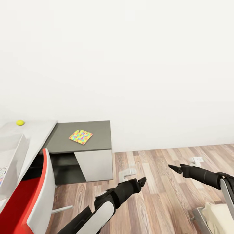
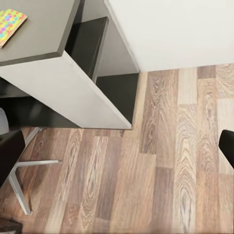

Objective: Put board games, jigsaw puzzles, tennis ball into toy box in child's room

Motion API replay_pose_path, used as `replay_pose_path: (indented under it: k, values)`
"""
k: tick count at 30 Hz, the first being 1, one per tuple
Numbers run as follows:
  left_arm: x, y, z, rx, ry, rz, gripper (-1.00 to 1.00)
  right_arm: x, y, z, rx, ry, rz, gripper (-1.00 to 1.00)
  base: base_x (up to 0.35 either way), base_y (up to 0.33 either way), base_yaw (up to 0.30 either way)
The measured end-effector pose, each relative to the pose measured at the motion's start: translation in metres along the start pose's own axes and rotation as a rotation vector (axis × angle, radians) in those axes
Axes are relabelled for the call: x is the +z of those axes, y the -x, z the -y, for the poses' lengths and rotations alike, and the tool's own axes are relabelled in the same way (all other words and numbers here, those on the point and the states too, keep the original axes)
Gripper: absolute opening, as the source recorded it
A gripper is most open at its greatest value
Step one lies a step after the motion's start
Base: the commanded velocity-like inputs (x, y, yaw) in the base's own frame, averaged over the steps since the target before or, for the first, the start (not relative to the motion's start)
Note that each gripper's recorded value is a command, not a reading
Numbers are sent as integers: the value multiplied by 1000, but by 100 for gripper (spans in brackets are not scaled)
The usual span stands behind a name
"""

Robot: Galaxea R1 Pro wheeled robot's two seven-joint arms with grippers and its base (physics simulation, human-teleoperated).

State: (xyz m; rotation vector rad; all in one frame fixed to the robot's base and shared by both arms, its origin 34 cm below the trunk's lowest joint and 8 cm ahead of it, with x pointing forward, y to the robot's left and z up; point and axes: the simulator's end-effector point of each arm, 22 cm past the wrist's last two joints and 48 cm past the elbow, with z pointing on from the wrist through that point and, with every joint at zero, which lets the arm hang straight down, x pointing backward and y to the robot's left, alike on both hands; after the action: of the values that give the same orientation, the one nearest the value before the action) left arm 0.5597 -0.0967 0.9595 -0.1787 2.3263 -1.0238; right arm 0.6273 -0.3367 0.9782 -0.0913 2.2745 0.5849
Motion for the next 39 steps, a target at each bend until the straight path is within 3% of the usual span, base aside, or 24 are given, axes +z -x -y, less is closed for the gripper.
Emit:
replay_pose_path:
  k: [24, 39]
  values:
    - [-9, 7, 5, 40, 6, 33, 100, -11, 14, -11, -19, 11, 26, 100, -321, 0, -43]
    - [-13, 9, 17, 57, -8, 44, 100, -19, 21, -15, -29, 13, 42, 100, -96, 0, -148]
